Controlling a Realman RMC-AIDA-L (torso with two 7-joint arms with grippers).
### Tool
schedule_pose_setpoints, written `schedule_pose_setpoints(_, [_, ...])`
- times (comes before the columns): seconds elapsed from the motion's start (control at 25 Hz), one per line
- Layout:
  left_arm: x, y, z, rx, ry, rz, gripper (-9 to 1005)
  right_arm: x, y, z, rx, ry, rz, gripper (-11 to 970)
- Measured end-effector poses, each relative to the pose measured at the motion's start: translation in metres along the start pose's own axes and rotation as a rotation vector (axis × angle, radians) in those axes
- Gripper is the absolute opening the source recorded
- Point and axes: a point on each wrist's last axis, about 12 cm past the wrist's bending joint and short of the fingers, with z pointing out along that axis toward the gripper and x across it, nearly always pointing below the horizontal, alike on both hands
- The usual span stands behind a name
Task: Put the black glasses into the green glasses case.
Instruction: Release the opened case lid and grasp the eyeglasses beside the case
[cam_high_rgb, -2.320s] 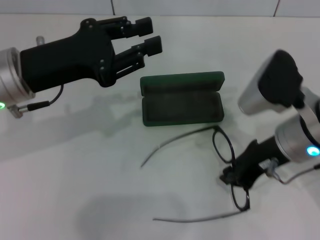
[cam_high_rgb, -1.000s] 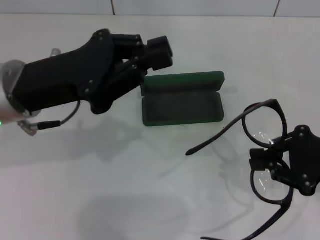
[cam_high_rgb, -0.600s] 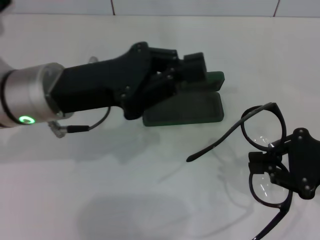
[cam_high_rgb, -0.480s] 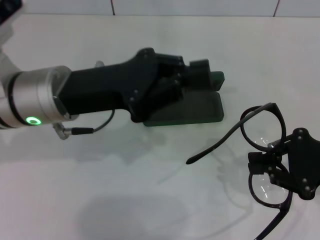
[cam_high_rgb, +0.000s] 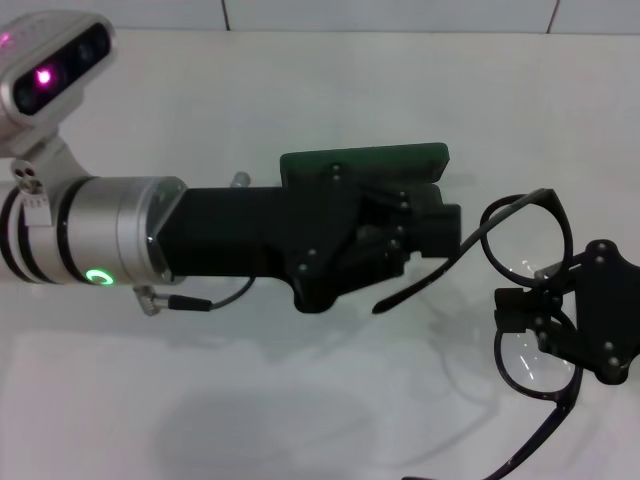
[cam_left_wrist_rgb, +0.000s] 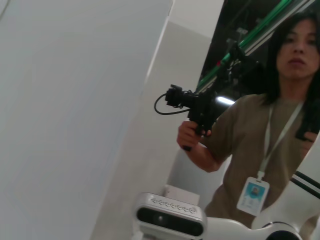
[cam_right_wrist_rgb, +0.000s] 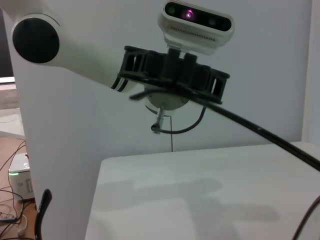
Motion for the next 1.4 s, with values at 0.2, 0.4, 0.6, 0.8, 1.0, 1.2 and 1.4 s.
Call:
schedule_pose_setpoints(0.2, [0.004, -0.003, 0.01, 0.045, -0.004, -0.012, 54, -0.002, 0.0, 0.003, -0.014, -0.001, -0.005, 99])
schedule_pose_setpoints(0.4, [0.01, 0.001, 0.018, 0.061, 0.0, -0.036, 53, -0.003, 0.001, 0.004, -0.024, -0.017, -0.007, 98])
schedule_pose_setpoints(0.6, [0.021, 0.004, 0.025, 0.075, 0.015, -0.066, 53, -0.004, 0.002, 0.004, -0.033, -0.024, -0.008, 98])
schedule_pose_setpoints(0.8, [0.03, 0.007, 0.031, 0.047, 0.041, -0.072, 53, -0.005, 0.001, 0.004, -0.031, -0.031, -0.009, 99])
schedule_pose_setpoints(1.0, [0.037, 0.01, 0.035, 0.01, 0.065, -0.07, 53, -0.007, 0.0, 0.003, -0.023, -0.049, 0.002, 99])
schedule_pose_setpoints(1.2, [0.042, 0.013, 0.035, -0.024, 0.083, -0.068, 53, -0.01, -0.004, 0.004, -0.023, -0.07, 0.021, 98])
schedule_pose_setpoints(1.4, [0.032, 0.008, 0.032, 0.017, 0.018, -0.038, 53, -0.009, -0.009, 0.0, 0.007, -0.035, 0.08, 98])
